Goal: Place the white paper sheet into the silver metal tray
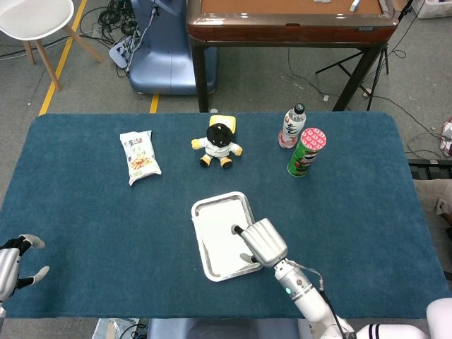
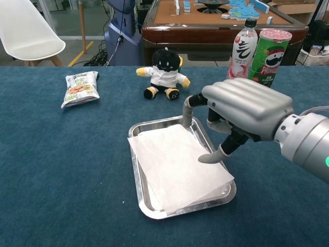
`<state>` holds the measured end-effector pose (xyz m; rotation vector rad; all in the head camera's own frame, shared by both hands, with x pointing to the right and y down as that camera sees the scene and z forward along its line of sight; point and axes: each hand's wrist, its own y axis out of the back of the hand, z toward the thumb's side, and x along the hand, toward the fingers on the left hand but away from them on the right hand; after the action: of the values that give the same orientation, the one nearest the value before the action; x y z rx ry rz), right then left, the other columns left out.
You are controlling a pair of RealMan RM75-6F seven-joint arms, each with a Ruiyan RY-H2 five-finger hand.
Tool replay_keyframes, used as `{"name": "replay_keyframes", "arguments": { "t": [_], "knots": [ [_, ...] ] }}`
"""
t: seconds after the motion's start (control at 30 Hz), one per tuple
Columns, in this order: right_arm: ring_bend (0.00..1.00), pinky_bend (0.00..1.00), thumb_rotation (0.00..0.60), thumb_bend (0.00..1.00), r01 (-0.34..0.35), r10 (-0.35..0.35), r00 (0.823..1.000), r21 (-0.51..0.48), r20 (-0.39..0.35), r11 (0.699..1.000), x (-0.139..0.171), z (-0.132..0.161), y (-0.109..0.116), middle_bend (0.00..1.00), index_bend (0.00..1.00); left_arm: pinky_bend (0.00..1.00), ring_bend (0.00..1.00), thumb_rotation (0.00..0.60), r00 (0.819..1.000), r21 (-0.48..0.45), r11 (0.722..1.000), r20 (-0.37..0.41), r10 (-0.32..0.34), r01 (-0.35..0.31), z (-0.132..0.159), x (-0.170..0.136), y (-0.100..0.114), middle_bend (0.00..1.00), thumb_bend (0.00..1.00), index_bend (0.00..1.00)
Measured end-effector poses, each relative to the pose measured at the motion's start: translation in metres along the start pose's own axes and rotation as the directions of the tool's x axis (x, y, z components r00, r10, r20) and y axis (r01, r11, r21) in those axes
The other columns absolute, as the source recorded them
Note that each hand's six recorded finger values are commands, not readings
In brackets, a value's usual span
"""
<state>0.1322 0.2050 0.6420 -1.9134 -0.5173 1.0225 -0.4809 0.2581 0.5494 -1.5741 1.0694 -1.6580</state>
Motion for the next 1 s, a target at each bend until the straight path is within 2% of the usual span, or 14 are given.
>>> {"name": "replay_keyframes", "arguments": {
  "t": [0.07,0.1,0.17,0.27,0.4,0.7,1.0],
  "knots": [
    [1.00,1.00,0.600,0.51,-0.030,0.030,1.000,0.012,0.000,0.999,0.000,-0.002,-0.004,1.00,0.44,0.49,0.35,0.600,1.000,0.001,1.000,-0.001,0.000,0.000,0.000,0.000,0.000,0.36,0.15,0.42],
    [1.00,1.00,0.600,0.58,-0.046,0.046,0.999,0.022,0.001,0.999,0.000,-0.004,-0.006,1.00,0.44,0.49,0.35,0.600,1.000,0.001,1.000,-0.001,0.000,0.000,0.000,0.000,0.000,0.36,0.15,0.42],
    [1.00,1.00,0.600,0.77,-0.063,0.063,0.998,0.039,0.003,0.997,-0.001,-0.005,-0.008,1.00,0.44,0.49,0.35,0.600,1.000,0.000,1.000,-0.001,0.000,0.000,0.000,0.000,0.000,0.36,0.15,0.42],
    [1.00,1.00,0.600,0.93,-0.087,0.087,0.996,0.056,0.005,0.995,-0.001,-0.006,-0.013,1.00,0.44,0.49,0.35,0.600,1.000,-0.001,1.000,-0.002,0.001,-0.001,-0.001,0.000,0.001,0.36,0.15,0.42],
    [1.00,1.00,0.600,0.99,-0.136,0.136,0.991,0.053,0.012,0.989,0.000,-0.006,-0.022,1.00,0.43,0.49,0.35,0.600,1.000,-0.001,1.000,-0.002,0.003,-0.003,-0.001,0.000,0.001,0.36,0.15,0.42],
    [1.00,1.00,0.600,1.00,-0.241,0.241,0.970,0.071,0.016,0.968,0.001,0.002,-0.044,1.00,0.38,0.49,0.35,0.600,1.000,-0.001,1.000,0.001,-0.002,0.002,0.000,0.000,0.000,0.36,0.15,0.42],
    [1.00,1.00,0.600,1.00,-0.268,0.269,0.963,0.078,0.005,0.960,0.001,0.012,-0.055,1.00,0.37,0.49,0.35,0.600,1.000,-0.007,1.000,-0.002,0.007,-0.007,-0.001,-0.001,0.003,0.36,0.15,0.42]
  ]
}}
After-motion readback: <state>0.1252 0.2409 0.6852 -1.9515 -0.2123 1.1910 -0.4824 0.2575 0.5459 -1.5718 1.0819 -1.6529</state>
